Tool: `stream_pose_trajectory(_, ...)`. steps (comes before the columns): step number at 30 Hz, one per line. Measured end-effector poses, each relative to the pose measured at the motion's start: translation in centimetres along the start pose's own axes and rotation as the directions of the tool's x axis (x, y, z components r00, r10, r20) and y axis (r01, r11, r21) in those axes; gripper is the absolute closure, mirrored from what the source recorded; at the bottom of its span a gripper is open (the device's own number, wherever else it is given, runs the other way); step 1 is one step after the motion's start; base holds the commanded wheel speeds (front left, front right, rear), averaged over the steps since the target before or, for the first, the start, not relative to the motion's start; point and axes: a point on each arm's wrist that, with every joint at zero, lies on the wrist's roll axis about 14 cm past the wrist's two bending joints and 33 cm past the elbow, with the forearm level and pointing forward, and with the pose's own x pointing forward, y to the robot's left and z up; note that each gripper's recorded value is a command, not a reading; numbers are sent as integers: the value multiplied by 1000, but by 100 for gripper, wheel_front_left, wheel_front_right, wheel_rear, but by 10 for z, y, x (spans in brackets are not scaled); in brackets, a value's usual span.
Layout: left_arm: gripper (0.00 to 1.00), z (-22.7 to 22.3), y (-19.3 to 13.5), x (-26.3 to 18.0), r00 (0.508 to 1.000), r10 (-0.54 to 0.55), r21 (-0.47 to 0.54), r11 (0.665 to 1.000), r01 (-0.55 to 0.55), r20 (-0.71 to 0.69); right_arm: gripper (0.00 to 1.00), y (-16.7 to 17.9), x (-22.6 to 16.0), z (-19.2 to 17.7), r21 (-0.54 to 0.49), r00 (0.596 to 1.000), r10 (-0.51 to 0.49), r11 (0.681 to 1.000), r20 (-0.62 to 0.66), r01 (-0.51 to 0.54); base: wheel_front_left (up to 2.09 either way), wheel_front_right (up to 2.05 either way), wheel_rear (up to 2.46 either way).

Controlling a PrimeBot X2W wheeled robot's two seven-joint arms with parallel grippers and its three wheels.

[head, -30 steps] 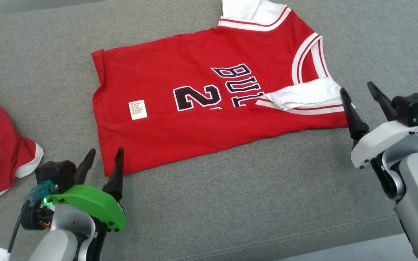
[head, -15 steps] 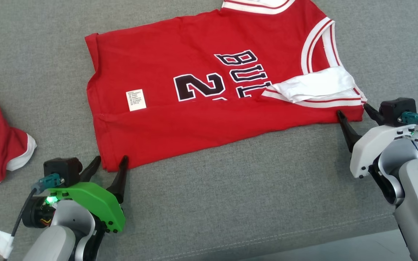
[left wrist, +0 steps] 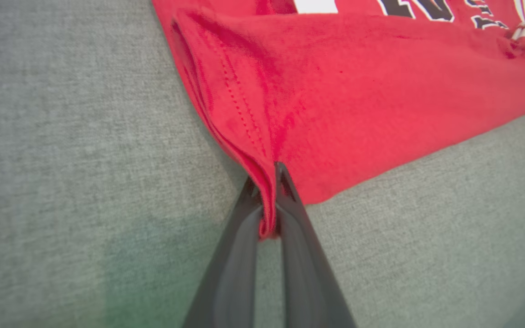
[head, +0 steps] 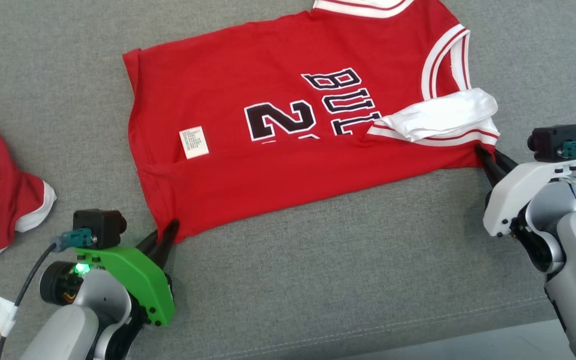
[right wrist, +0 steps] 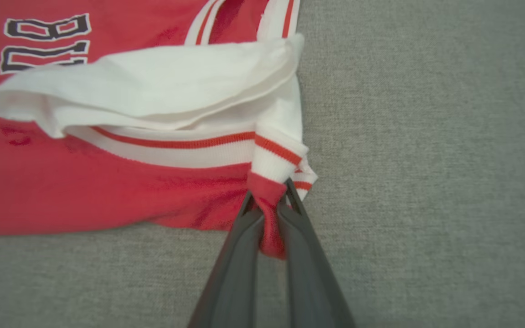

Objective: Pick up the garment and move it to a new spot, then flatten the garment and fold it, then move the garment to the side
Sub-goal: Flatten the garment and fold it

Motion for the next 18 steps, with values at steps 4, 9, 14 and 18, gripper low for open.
stream_pose_trajectory(4,100,-3,-1,-19,999,-22,51,998,25,-43,100,-8,-18,13,0,1000,5,1000,11,-5,0,0,0)
stream_pose_trajectory(9,100,-1,-15,-49,995,-70,65,995,75,-76,100,-12,-52,19,5,1000,30,1000,1,-30,0,0,0)
stream_pose_trajectory(14,100,-14,-30,-68,988,-99,21,995,102,-115,100,-16,-85,-7,28,995,38,999,-91,-35,0,0,0)
stream_pose_trajectory(18,100,-35,-31,-65,980,-102,-39,995,96,-173,100,-8,-87,-32,71,986,53,997,-156,-43,0,0,0)
